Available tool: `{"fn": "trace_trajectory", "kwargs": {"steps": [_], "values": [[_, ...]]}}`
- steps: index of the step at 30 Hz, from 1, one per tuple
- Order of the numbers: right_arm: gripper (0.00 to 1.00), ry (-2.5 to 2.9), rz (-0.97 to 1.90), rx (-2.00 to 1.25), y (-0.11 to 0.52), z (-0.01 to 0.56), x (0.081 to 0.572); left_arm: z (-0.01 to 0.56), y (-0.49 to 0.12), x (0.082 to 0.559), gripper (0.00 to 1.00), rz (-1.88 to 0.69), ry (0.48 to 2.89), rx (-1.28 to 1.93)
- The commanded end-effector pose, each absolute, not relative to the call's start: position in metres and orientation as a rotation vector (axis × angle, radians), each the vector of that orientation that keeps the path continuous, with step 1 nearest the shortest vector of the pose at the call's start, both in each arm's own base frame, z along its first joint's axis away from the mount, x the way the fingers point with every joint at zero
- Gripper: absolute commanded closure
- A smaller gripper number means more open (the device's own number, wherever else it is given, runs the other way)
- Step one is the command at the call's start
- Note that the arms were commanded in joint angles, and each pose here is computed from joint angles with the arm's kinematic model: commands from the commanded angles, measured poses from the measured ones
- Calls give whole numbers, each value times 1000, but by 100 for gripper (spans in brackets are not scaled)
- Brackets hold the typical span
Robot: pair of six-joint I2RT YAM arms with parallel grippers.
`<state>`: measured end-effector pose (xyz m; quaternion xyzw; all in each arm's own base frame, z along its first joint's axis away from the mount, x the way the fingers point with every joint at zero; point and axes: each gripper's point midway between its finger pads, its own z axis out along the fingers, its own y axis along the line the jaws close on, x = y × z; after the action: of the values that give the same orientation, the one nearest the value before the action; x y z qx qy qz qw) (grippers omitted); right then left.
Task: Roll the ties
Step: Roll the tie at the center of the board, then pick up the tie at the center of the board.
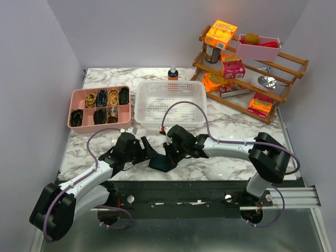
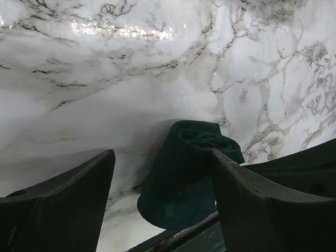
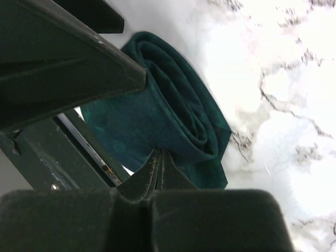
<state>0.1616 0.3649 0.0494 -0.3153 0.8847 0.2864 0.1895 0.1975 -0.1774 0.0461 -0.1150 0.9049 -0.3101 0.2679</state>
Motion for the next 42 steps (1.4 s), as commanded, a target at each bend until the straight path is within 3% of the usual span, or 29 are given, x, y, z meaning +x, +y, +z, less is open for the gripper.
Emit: {"fn": "trace_trajectory", "kwargs": {"steps": [1, 14, 31, 42], "values": [[99, 2534, 732, -862, 345, 35, 153, 50, -187, 196, 18, -934, 2403, -281], [99, 2600, 591, -825, 330, 11, 159, 61, -203, 196, 17, -1087, 2270, -137], [99, 2656, 506, -818, 316, -7, 161, 46, -213, 173, 19, -1211, 2306, -53], [99, 2649, 506, -836, 315, -9, 164, 42, -227, 171, 40, -1306, 2299, 18]]}}
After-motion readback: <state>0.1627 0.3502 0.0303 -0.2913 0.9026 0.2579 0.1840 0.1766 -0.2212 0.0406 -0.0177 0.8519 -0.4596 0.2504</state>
